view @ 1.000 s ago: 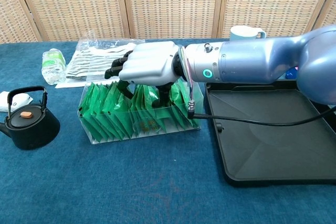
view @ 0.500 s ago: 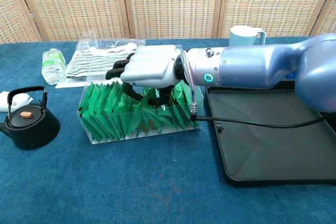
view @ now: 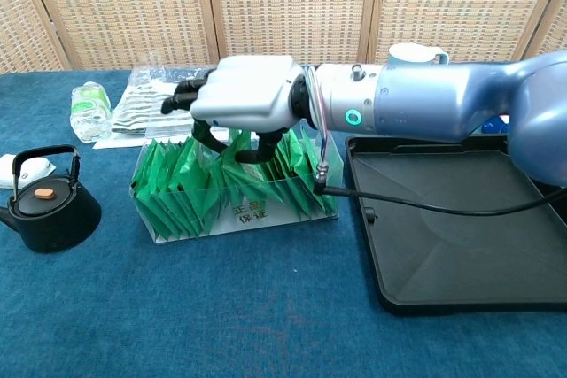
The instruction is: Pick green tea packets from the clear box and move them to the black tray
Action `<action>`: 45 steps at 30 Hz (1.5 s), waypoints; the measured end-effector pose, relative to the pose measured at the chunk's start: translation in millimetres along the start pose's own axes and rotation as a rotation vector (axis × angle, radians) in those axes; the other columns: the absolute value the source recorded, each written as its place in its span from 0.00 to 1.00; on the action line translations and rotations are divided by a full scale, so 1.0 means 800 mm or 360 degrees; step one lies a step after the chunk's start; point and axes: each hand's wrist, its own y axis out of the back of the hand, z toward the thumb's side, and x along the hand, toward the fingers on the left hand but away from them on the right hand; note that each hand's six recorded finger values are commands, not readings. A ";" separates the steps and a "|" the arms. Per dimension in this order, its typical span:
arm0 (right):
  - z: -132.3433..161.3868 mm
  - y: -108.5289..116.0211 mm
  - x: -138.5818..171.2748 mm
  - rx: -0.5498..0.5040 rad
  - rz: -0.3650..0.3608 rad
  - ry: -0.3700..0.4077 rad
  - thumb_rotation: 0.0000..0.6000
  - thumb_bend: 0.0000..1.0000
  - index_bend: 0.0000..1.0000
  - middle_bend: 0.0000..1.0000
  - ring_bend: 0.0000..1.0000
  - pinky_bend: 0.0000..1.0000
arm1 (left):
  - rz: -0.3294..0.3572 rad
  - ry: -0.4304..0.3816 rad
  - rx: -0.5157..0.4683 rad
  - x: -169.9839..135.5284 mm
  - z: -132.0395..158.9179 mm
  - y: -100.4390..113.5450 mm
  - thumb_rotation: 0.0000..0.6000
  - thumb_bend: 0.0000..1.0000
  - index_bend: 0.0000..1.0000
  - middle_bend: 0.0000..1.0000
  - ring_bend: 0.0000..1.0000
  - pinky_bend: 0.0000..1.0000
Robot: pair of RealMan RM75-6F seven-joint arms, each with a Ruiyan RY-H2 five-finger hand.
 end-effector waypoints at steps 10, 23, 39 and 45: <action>-0.023 0.045 0.015 0.0024 -0.0144 -0.0053 1.00 0.59 0.64 0.13 0.05 0.24 | 0.0009 -0.0007 -0.0005 -0.001 0.000 0.001 1.00 0.09 0.00 0.00 0.00 0.00; -0.079 0.097 0.087 0.0110 -0.0220 -0.0227 1.00 0.59 0.64 0.13 0.05 0.26 | 0.0015 -0.0036 -0.0007 -0.005 0.005 0.003 1.00 0.09 0.00 0.00 0.00 0.00; -0.110 0.029 0.247 -0.0024 -0.0049 -0.0501 1.00 0.59 0.64 0.14 0.05 0.26 | 0.0026 -0.0098 -0.0007 -0.015 0.016 0.005 1.00 0.09 0.00 0.00 0.00 0.00; -0.115 -0.001 0.291 -0.0118 -0.0017 -0.0605 1.00 0.59 0.64 0.14 0.05 0.26 | 0.0026 -0.0117 -0.0001 -0.019 0.021 0.004 1.00 0.09 0.00 0.00 0.00 0.00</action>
